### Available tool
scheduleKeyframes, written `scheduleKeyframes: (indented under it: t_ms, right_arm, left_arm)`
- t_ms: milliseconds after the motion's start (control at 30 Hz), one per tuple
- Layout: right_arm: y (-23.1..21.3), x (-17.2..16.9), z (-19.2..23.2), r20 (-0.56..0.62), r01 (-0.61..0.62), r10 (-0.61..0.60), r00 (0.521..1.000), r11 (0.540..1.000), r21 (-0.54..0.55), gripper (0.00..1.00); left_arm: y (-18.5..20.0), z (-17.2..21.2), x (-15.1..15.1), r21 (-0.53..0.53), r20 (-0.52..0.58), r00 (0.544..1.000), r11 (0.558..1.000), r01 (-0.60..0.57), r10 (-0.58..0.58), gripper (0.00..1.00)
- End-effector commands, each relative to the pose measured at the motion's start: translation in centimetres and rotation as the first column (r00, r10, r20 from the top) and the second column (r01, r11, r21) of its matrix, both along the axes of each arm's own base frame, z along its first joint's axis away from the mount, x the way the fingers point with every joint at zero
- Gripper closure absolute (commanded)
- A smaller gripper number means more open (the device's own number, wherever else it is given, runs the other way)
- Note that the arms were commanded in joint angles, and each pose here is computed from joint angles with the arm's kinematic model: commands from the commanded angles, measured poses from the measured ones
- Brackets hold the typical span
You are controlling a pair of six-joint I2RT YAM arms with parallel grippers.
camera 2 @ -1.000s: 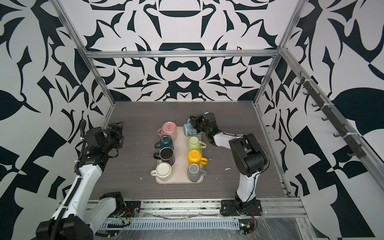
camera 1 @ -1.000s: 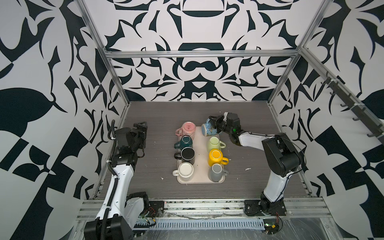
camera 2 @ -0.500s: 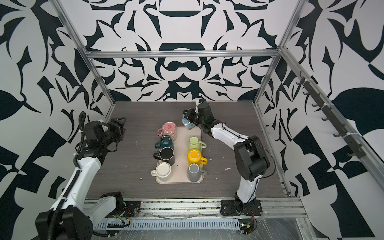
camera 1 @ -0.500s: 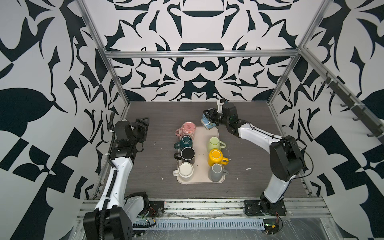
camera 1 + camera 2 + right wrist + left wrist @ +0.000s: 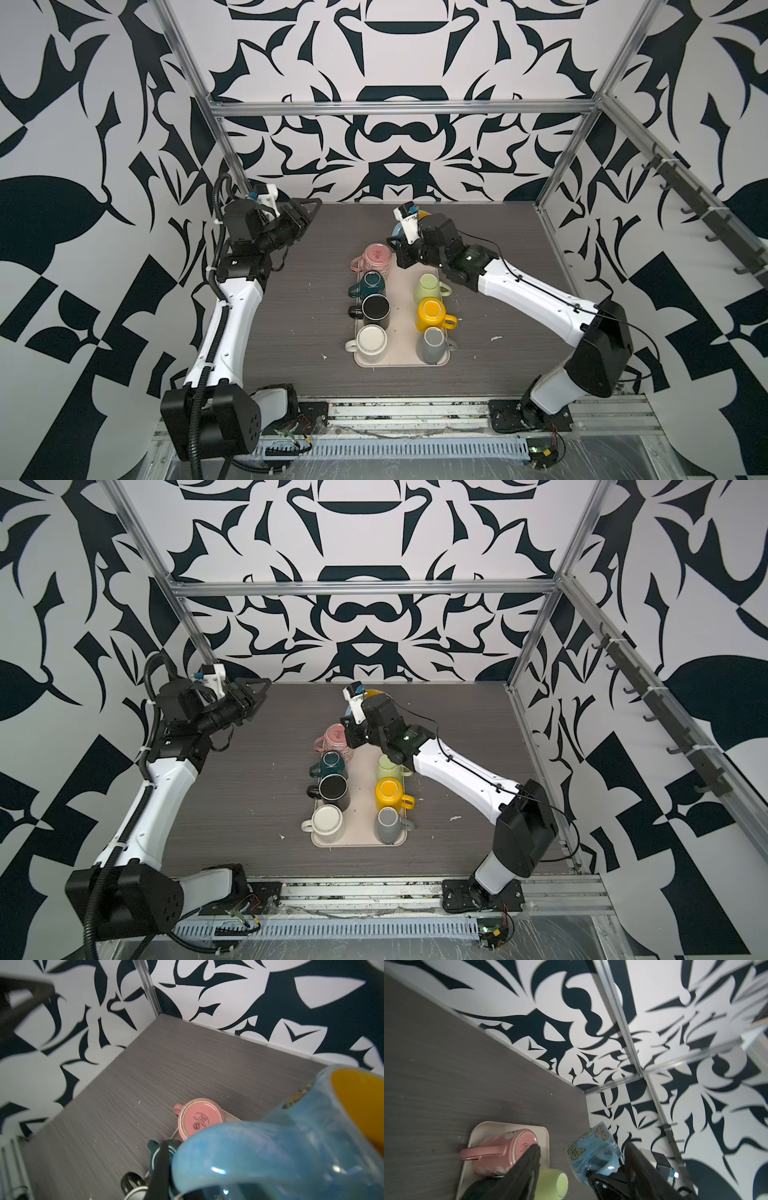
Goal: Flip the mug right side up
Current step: 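Grasp the light-blue mug with the right gripper and lift it off the tray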
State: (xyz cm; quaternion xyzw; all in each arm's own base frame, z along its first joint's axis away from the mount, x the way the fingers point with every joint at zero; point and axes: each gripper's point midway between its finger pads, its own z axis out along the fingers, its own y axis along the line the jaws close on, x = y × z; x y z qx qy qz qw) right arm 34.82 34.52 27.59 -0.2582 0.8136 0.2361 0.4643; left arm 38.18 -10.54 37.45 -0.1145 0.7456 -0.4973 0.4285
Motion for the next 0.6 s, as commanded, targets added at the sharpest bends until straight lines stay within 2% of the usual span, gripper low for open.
scheduleKeyframes:
  t_ms: [0,100,133,333,433,567]
  right_arm:
    - [-1.6,-0.3,7.9,0.379,0.074,-0.022,0.925,0.990,-0.121,1.00]
    - [-1.3,-1.5,8.2,0.465,0.107,0.011,0.885,0.968,-0.226,1.00]
    - [-1.3,-1.8,8.3,0.495,0.125,0.020,0.869,0.958,-0.258,1.00]
    - [-0.7,-3.3,8.2,0.645,0.232,0.100,0.758,0.882,-0.409,1.00]
    - [-0.5,-3.2,8.0,0.679,0.286,0.128,0.723,0.839,-0.463,1.00]
    - [-0.7,-2.8,7.9,0.696,0.327,0.137,0.705,0.808,-0.490,1.00]
  left_arm:
    - [-3.0,1.4,-1.4,0.084,0.076,0.983,0.983,0.162,-0.168,0.33]
    - [-4.7,2.8,-2.5,0.105,0.127,0.958,0.963,0.246,-0.259,0.33]
    - [-5.3,2.1,-2.0,0.107,0.112,0.952,0.956,0.273,-0.285,0.33]
    - [-7.0,2.6,-3.0,0.173,0.159,0.911,0.919,0.353,-0.380,0.35]
    - [-7.8,2.4,-3.7,0.209,0.161,0.889,0.895,0.394,-0.428,0.35]
    - [-9.2,1.8,-5.0,0.290,0.178,0.858,0.859,0.423,-0.483,0.36]
